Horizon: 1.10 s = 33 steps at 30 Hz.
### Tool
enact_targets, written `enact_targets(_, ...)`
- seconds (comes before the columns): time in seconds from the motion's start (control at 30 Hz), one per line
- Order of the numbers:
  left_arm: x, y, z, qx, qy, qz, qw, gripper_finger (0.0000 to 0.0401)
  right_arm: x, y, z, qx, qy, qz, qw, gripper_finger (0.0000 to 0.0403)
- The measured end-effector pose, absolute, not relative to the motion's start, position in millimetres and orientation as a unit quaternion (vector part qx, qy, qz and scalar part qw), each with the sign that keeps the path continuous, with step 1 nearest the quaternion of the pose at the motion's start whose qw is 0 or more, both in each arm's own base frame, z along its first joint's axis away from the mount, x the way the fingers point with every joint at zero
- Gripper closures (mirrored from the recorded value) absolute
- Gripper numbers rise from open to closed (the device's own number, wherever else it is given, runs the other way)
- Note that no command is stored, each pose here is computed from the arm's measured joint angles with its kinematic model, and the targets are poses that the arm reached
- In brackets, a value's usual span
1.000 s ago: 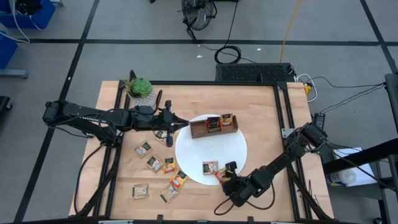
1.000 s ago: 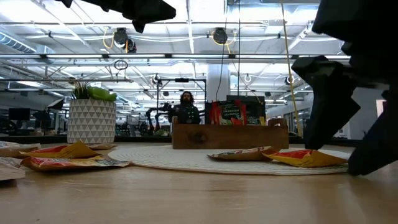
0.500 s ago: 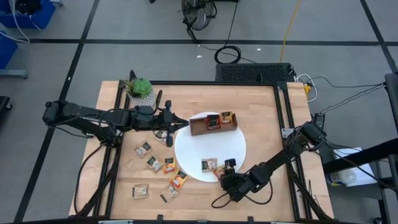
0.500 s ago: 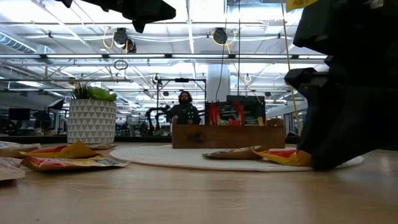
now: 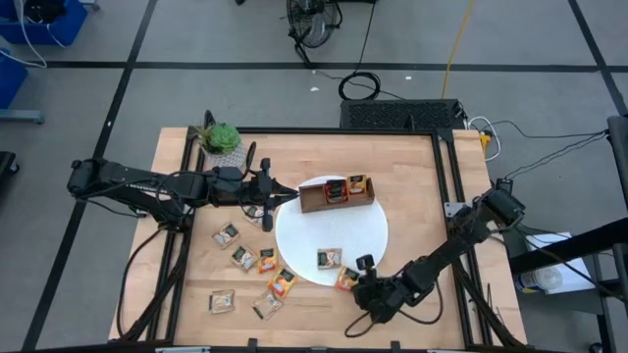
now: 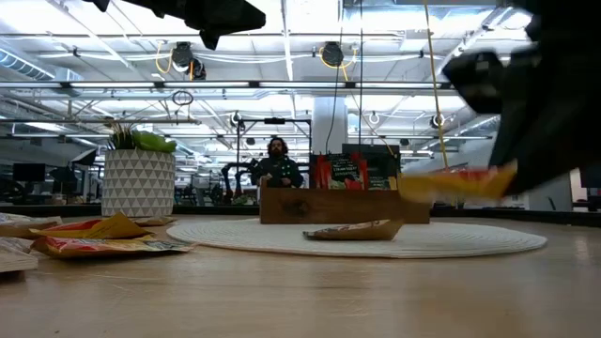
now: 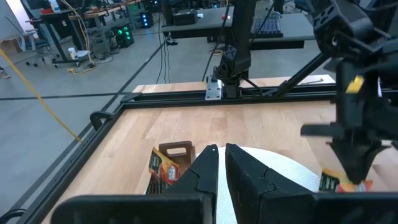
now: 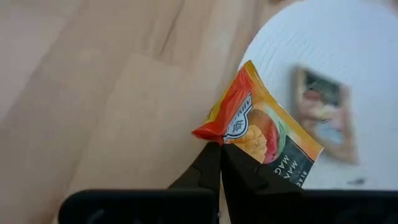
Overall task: Pick & Place Tea
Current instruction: Put the yellow tea bag into the right section of the wooden organizer
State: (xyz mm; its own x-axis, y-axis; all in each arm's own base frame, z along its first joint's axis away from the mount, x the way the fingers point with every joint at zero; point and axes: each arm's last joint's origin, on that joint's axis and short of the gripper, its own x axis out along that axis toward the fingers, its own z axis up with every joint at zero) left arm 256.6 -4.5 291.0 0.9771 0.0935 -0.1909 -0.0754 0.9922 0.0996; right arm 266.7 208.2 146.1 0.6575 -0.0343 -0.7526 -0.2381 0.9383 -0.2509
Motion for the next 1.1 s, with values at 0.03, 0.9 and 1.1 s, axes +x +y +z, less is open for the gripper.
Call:
enact_targets(0.03,256.6,-4.6,291.0,0.046,0.098,0.042,0.993,0.0364,264.2,208.5,150.6,-0.181,0.402,0.052,0.896,0.0402)
enact_targets(0.9,265.0,-9.6,295.3,-0.211,0.047,0.014,0.976,0.0364,309.3,149.3,193.3,-0.720,0.355,-0.145,0.579,0.0403)
enact_targets(1.1,287.0,-20.1,269.9,-0.280,0.083,-0.002,0.956,0.0364,322.2,138.4,203.8,-0.713,0.341,-0.167,0.589,0.0403)
